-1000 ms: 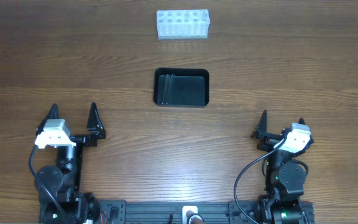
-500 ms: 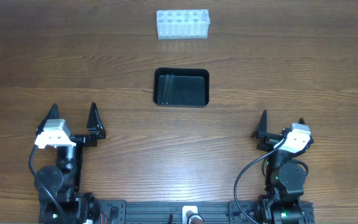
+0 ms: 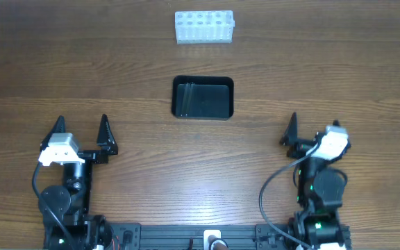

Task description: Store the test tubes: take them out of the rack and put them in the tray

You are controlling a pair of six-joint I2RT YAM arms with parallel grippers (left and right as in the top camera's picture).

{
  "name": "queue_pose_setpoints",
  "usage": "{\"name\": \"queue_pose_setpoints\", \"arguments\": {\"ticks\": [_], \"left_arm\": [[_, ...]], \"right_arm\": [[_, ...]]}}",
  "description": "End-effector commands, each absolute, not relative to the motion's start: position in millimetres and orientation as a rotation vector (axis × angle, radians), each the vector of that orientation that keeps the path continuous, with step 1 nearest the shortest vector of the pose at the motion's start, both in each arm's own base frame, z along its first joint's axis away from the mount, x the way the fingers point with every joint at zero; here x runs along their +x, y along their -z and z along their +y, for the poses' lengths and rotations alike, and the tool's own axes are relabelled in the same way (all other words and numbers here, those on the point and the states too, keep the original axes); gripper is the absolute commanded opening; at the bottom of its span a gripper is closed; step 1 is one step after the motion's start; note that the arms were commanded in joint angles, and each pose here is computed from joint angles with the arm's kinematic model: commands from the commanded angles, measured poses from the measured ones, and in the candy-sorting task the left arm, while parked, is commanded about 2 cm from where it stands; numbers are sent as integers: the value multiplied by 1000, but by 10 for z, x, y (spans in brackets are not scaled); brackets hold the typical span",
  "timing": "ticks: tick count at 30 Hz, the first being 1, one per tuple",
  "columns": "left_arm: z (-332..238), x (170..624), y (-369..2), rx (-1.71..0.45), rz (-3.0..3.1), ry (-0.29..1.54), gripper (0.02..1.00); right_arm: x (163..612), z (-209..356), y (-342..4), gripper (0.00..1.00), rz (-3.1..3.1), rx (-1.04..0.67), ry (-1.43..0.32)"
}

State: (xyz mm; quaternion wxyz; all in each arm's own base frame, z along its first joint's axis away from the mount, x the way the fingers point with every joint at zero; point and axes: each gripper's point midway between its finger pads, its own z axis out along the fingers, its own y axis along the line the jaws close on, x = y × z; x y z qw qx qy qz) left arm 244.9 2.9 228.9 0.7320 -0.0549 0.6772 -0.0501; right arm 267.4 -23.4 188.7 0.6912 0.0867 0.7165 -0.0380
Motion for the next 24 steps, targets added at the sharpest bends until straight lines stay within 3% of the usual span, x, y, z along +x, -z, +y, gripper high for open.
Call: {"name": "queue_pose_setpoints", "arguments": {"ticks": [1, 5, 9, 16, 24], "left_arm": [[20, 2448, -2266, -103, 1489, 104, 998], [20, 2448, -2266, -103, 1489, 104, 998], [20, 2448, -2266, -103, 1489, 104, 998], [20, 2448, -2266, -103, 1489, 104, 998], [20, 2448, -2266, -103, 1489, 104, 998]], "right_arm": [[3086, -145, -2394, 993, 1613, 161, 55], [3802, 285, -2540, 991, 1726, 13, -81], [4322, 846, -2433, 991, 1829, -98, -169], [4834, 1808, -2163, 993, 2001, -151, -300], [5262, 2272, -1874, 991, 2139, -99, -223]]}}
